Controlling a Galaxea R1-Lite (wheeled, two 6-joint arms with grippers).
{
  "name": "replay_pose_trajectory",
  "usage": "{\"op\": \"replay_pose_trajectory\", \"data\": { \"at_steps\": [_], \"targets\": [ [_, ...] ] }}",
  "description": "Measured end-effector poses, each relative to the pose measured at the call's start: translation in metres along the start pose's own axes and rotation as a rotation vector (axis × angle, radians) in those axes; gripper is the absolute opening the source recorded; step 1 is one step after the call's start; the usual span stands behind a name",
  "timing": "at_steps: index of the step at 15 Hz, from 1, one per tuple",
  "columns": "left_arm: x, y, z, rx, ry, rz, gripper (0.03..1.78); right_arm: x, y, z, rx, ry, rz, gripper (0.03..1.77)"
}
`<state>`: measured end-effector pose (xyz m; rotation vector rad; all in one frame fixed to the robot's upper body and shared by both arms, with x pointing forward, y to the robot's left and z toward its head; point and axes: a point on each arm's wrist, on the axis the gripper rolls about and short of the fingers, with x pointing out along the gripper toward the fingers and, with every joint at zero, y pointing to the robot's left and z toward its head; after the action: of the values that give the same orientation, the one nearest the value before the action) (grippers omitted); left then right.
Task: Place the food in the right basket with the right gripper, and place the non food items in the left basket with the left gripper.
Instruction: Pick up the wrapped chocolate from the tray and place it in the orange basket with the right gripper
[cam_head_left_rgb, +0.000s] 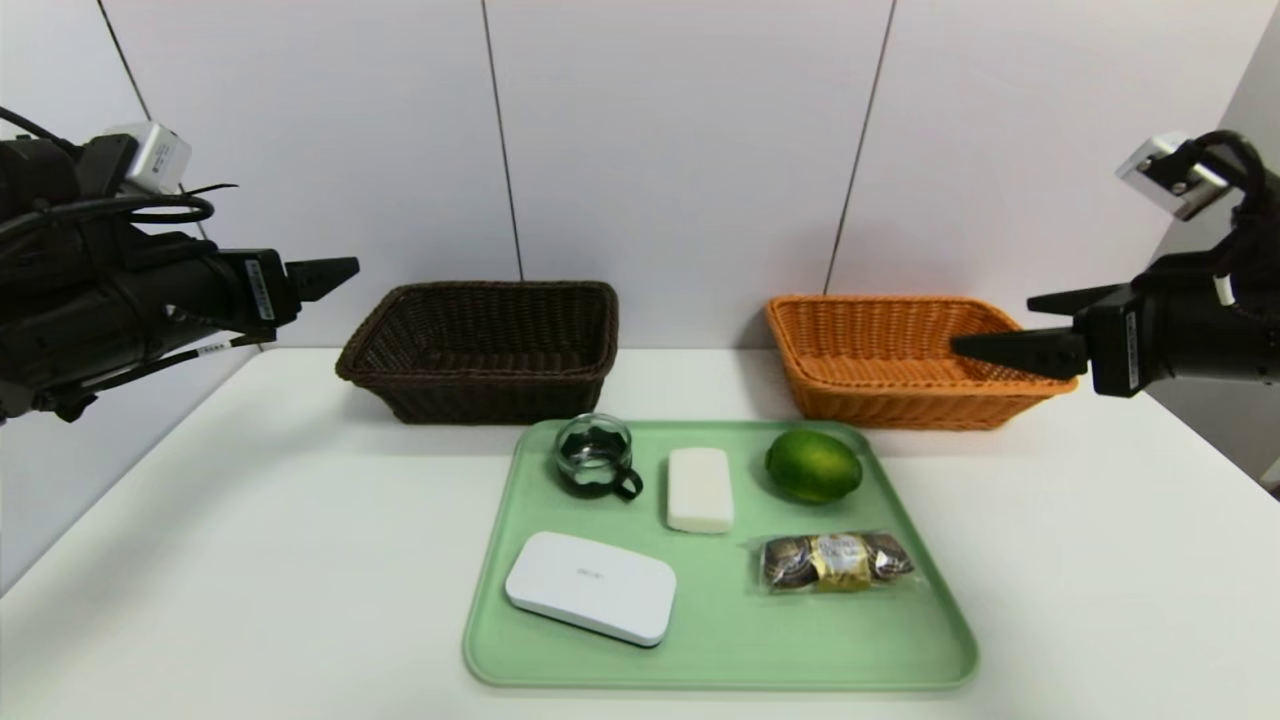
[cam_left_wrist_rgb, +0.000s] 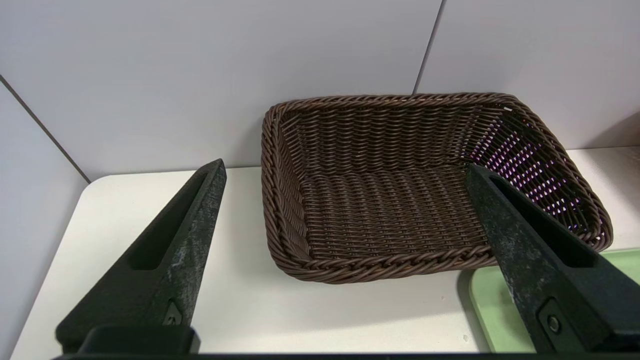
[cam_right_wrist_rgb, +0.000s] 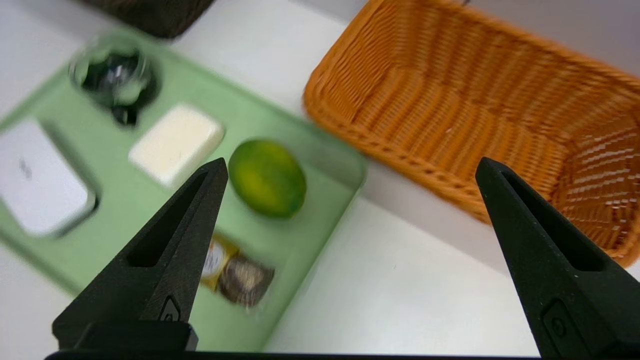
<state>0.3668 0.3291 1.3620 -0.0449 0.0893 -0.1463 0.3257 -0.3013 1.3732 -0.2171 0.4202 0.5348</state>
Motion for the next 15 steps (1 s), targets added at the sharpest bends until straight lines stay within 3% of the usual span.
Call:
{"op": "replay_pose_trajectory", "data": {
  "at_steps": [3, 7, 10, 13, 15],
  "targets": [
    [0.0, 0.0, -0.002, 0.0, 0.006, 0.0, 1.69, -0.01, 0.014, 0.015, -0.146, 0.147, 0.109, 1.71],
    [-0.005, -0.003, -0.005, 0.012, 0.016, -0.009, 1.69, -0.024, 0.035, 0.048, -0.28, 0.371, 0.234, 1.71],
    [-0.01, -0.005, -0.007, 0.079, 0.018, -0.018, 1.69, -0.011, 0.057, 0.049, -0.5, 0.637, 0.342, 1.71],
    [-0.013, -0.01, -0.007, 0.121, 0.016, -0.036, 1.69, 0.008, 0.059, 0.05, -0.775, 0.736, 0.365, 1.71],
    [-0.012, -0.014, -0.008, 0.121, 0.018, -0.048, 1.69, 0.023, 0.063, 0.049, -0.835, 0.766, 0.384, 1.71]
  ]
}}
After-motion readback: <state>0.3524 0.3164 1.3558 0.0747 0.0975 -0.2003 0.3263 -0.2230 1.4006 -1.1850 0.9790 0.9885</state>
